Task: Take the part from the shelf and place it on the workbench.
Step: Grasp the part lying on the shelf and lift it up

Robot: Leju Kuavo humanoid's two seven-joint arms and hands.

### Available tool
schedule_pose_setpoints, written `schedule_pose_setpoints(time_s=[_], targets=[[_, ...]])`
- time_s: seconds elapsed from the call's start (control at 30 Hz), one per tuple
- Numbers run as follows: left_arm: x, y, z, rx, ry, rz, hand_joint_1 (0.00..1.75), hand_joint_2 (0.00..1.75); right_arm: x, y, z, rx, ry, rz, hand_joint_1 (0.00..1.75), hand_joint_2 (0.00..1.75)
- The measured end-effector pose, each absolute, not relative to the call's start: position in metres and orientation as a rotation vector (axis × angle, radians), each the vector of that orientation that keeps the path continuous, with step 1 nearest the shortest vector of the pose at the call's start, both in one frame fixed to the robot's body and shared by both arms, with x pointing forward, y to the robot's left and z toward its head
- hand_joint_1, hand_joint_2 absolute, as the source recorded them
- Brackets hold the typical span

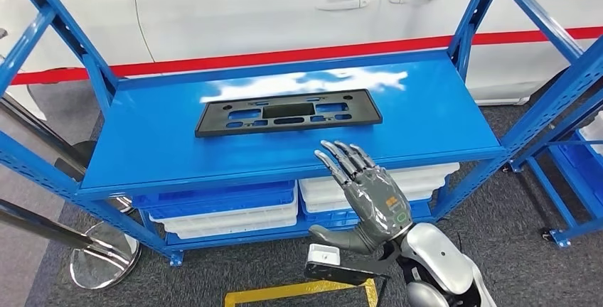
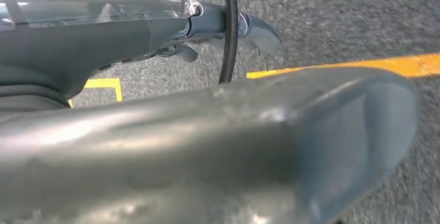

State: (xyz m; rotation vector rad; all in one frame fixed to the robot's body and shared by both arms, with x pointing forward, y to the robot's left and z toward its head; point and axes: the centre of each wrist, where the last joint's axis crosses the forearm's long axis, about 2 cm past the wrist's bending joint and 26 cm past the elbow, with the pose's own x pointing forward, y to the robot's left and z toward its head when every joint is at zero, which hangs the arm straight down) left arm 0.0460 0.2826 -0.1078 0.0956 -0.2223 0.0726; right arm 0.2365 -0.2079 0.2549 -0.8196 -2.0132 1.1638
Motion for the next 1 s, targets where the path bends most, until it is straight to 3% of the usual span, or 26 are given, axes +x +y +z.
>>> schedule_pose_setpoints(time_s=[1.0], targets=[[0.047, 0.278, -0.107, 0.080, -0.222, 0.054, 0.00, 0.00, 0.245, -0.174, 0.252, -0.712, -2.033, 1.266, 0.00, 0.00]])
